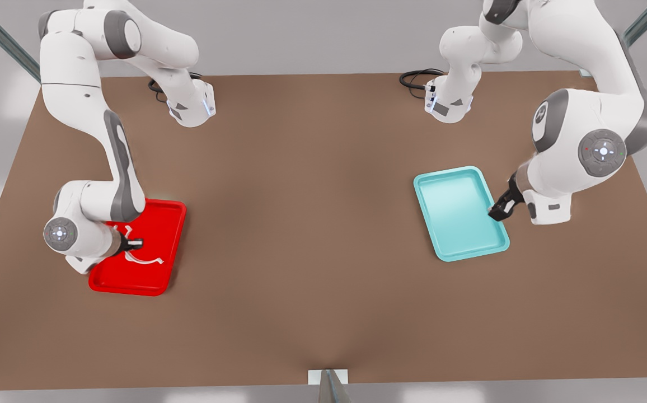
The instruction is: Take the drainage pipe clamp from the left arm, pass it to the right arm, and place it in the plate on the right side
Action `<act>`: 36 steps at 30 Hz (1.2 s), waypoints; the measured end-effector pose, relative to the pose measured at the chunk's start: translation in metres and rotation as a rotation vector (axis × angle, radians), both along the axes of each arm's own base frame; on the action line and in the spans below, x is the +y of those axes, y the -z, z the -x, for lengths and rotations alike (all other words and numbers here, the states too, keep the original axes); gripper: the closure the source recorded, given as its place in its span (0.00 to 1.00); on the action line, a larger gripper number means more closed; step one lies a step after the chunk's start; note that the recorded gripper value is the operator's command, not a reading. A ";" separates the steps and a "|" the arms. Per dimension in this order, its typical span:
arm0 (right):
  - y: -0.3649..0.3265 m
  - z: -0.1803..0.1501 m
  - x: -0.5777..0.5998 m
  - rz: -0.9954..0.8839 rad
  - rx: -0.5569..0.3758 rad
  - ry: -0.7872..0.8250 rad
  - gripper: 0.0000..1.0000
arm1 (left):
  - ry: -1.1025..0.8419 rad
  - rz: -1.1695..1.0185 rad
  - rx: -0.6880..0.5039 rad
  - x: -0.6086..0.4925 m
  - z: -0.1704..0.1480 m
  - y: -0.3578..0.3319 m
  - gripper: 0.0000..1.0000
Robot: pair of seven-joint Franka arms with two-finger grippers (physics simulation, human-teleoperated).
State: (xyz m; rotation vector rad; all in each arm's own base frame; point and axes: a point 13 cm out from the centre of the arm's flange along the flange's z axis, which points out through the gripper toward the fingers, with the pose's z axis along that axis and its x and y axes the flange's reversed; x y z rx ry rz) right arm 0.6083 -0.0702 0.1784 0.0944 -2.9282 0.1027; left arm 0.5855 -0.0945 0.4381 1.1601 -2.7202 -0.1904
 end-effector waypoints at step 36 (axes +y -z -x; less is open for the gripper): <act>-0.303 0.036 0.061 -0.089 -0.156 -0.158 0.00 | 1.173 0.274 0.161 0.039 0.019 -0.007 0.00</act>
